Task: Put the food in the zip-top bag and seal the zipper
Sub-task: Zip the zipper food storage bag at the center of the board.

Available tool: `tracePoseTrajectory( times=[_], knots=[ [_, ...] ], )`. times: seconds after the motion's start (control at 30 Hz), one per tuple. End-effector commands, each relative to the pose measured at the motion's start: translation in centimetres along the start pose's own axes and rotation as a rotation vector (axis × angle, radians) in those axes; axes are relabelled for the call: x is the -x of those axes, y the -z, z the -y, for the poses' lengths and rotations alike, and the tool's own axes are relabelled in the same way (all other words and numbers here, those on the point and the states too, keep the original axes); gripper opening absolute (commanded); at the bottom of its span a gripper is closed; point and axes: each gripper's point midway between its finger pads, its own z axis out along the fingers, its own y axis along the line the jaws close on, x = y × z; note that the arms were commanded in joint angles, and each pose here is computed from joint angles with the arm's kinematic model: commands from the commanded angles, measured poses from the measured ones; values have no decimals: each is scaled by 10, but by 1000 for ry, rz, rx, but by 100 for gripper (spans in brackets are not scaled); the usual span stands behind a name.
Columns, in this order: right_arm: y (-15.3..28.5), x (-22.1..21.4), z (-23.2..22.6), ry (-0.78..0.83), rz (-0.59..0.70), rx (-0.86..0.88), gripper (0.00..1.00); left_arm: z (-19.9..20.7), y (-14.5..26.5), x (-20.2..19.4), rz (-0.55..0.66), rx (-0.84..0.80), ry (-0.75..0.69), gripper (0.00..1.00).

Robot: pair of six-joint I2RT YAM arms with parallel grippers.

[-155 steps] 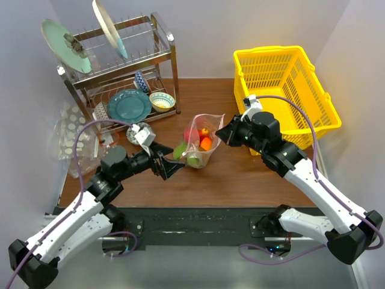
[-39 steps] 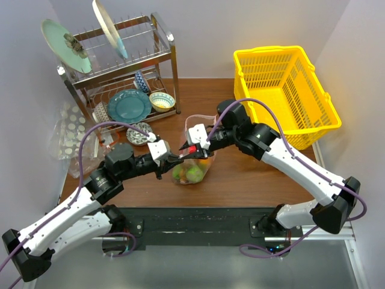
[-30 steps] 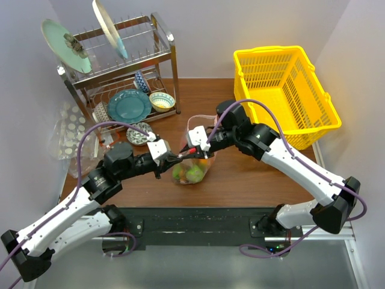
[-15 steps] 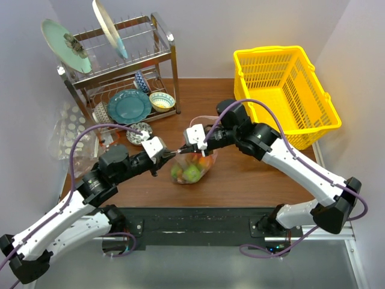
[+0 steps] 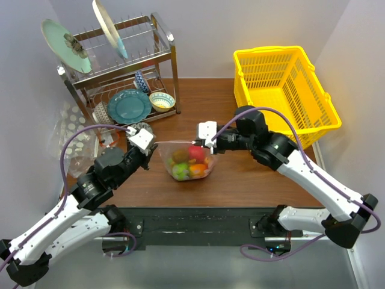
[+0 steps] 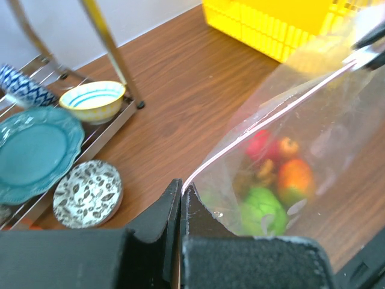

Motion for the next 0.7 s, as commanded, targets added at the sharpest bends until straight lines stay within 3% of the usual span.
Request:
tracePoseTrajectory(
  times=[0.0, 0.33, 0.57, 0.67],
  knots=[
    [38, -19, 23, -89, -66, -201, 0, -41, 16, 11, 12, 215, 29, 0],
    [85, -57, 43, -189, -122, -425, 0, -47, 20, 6, -1, 251, 24, 0],
    [75, -48, 48, -197, -51, -415, 0, -42, 13, 7, 7, 230, 34, 0],
    [62, -43, 64, -223, -22, -426, 0, -49, 4, 1, -35, 294, 57, 0]
  ],
)
